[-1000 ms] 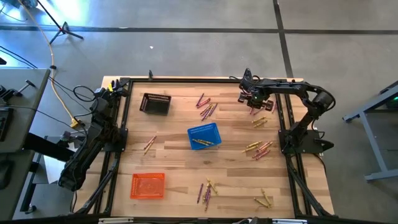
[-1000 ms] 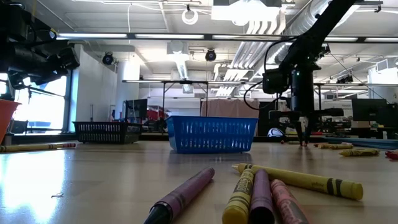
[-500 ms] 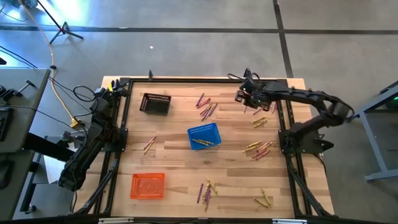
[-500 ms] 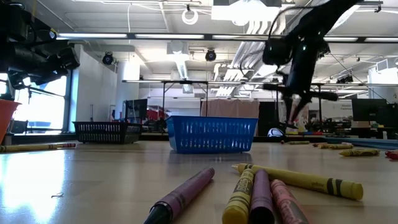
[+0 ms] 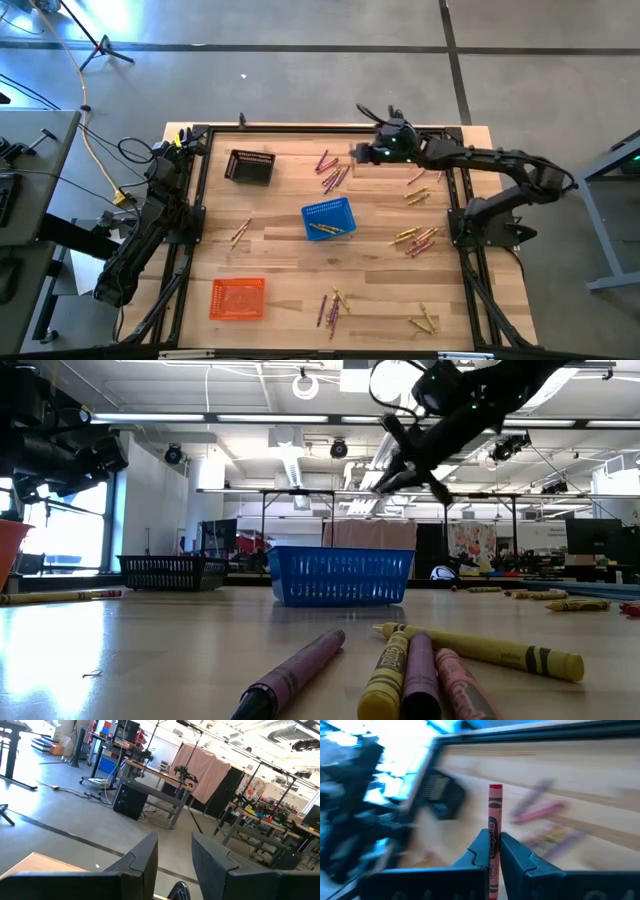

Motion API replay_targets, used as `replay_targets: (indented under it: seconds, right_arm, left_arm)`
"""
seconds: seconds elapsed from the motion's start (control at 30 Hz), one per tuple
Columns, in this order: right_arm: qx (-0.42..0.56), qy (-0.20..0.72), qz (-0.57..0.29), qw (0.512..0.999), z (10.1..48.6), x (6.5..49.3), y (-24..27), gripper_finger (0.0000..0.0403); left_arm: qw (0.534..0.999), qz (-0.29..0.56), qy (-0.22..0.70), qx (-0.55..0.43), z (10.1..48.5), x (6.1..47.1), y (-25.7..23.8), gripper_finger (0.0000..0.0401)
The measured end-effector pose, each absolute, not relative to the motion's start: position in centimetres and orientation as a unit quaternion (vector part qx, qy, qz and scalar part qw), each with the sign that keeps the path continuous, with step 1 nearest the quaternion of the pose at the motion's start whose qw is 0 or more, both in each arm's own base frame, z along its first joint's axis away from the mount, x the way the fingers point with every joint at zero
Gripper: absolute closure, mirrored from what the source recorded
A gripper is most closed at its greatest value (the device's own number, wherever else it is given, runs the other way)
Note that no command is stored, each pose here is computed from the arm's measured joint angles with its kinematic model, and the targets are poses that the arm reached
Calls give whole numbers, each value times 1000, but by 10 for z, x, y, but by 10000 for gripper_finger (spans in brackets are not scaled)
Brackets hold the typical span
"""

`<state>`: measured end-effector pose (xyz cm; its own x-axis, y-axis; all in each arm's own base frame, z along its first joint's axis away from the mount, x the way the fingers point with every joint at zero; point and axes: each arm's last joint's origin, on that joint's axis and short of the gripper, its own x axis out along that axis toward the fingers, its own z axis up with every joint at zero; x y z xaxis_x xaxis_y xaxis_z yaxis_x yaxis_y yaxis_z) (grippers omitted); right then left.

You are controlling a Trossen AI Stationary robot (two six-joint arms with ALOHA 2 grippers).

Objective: Sort crayons
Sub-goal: Put the red crayon into the black basket

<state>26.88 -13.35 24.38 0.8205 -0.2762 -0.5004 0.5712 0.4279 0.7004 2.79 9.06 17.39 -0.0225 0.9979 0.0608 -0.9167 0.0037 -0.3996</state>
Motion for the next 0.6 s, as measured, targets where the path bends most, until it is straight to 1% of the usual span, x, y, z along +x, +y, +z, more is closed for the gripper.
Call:
replay_targets:
  seconds: [0.1,0.23,0.4,0.6]
  right_arm:
    - [460,164,-205,848,244,291,-135,391]
    - [420,184,-152,875,252,328,-138,391]
    - [363,198,-120,903,259,377,-144,391]
    - [350,221,-112,903,256,426,-153,391]
  left_arm:
    - [688,695,-167,-122,174,28,91,297]
    - [689,695,-167,-122,174,28,91,297]
    - [689,695,-167,-122,174,28,91,297]
    - [689,695,-167,-122,174,28,91,297]
